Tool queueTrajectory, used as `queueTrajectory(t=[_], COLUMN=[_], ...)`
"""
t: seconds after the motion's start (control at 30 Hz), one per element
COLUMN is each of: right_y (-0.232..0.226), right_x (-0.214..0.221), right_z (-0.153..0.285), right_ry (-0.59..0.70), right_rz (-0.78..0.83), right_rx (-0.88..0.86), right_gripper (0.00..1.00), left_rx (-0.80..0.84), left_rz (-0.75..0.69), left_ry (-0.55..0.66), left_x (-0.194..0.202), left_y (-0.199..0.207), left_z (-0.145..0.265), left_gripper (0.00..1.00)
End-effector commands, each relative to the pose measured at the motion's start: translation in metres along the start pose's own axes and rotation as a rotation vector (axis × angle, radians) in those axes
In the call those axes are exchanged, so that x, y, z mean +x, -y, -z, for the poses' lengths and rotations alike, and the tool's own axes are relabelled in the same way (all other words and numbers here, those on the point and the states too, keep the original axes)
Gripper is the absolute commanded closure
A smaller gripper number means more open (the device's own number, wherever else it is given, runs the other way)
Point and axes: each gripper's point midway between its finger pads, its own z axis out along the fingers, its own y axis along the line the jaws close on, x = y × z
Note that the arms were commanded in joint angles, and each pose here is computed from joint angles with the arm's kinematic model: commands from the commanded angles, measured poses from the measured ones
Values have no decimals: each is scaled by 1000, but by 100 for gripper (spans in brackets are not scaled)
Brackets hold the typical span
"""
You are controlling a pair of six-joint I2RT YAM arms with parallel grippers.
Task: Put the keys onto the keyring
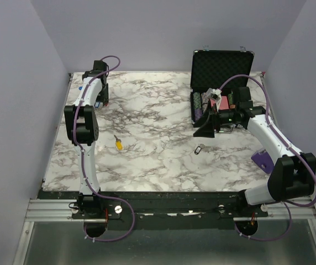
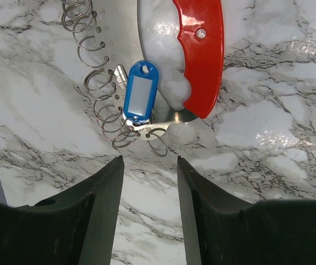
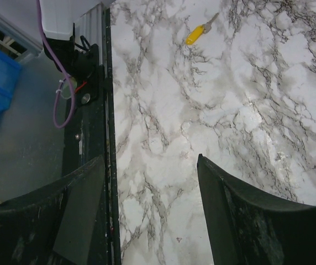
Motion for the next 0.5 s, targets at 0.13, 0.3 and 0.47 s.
queueTrajectory(t=[0.13, 0.3, 0.47], right_y=[-11, -12, -11], right_x=[-11, -11, -11], right_z=[3, 3, 3], right_ry=[20, 24, 20], right_rz=[35, 36, 36], right_rx=[-27, -31, -28], right_gripper=[24, 24, 24], left_rx=[99, 192, 303], left_rz=[155, 366, 598], left_ry=[121, 194, 170], left_x=[-31, -59, -69], left_y=[-8, -30, -42], left_z=[29, 46, 37], left_gripper=[48, 47, 48])
